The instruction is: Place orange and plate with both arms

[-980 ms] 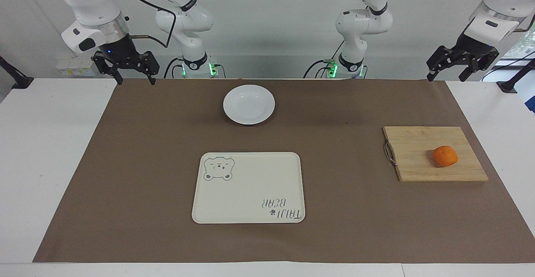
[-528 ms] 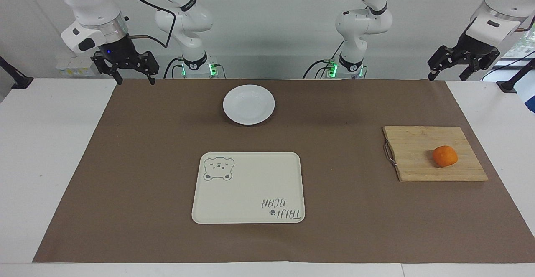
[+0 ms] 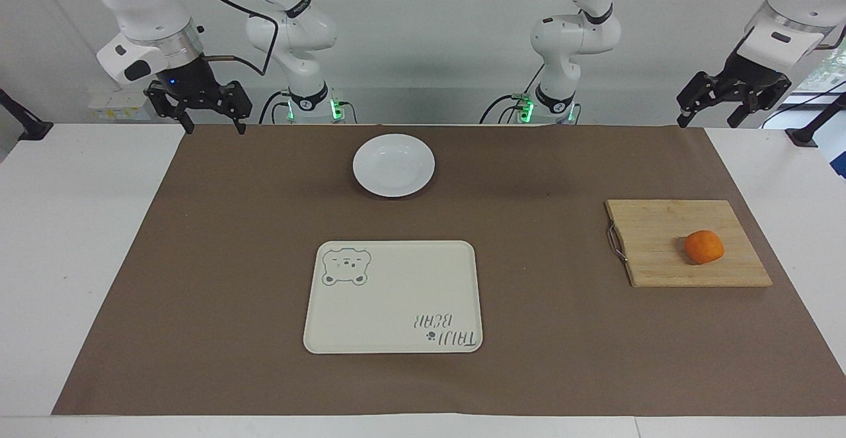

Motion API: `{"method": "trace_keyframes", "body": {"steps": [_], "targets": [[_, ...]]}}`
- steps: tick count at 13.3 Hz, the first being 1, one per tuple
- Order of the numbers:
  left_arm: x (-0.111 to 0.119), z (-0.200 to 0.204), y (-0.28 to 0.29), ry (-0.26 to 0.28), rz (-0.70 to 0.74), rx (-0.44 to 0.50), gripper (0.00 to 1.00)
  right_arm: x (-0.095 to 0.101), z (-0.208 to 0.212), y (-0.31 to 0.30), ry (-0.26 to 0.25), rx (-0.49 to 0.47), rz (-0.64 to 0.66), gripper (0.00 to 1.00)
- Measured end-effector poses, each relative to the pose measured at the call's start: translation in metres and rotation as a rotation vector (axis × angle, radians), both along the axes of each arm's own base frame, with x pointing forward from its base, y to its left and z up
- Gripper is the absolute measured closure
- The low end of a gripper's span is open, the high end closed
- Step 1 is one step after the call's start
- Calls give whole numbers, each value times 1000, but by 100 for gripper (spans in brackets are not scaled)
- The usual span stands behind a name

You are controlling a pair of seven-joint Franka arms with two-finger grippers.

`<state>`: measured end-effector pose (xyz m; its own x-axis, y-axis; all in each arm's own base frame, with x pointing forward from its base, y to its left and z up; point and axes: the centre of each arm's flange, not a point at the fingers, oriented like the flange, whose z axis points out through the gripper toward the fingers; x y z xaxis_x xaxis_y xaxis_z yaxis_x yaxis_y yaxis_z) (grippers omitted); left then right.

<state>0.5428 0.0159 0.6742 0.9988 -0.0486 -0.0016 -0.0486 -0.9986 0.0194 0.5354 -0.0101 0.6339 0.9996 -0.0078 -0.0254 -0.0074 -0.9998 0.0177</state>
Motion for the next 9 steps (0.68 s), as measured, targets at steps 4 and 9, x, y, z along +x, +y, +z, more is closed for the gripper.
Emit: {"method": "trace_keyframes", "body": {"steps": [4, 9], "targets": [[2, 2, 0, -23, 0, 1, 0, 0, 0, 0, 0, 0, 0, 0], [6, 3, 7, -51, -5, 2, 0, 0, 0, 0, 0, 0, 0, 0]]}}
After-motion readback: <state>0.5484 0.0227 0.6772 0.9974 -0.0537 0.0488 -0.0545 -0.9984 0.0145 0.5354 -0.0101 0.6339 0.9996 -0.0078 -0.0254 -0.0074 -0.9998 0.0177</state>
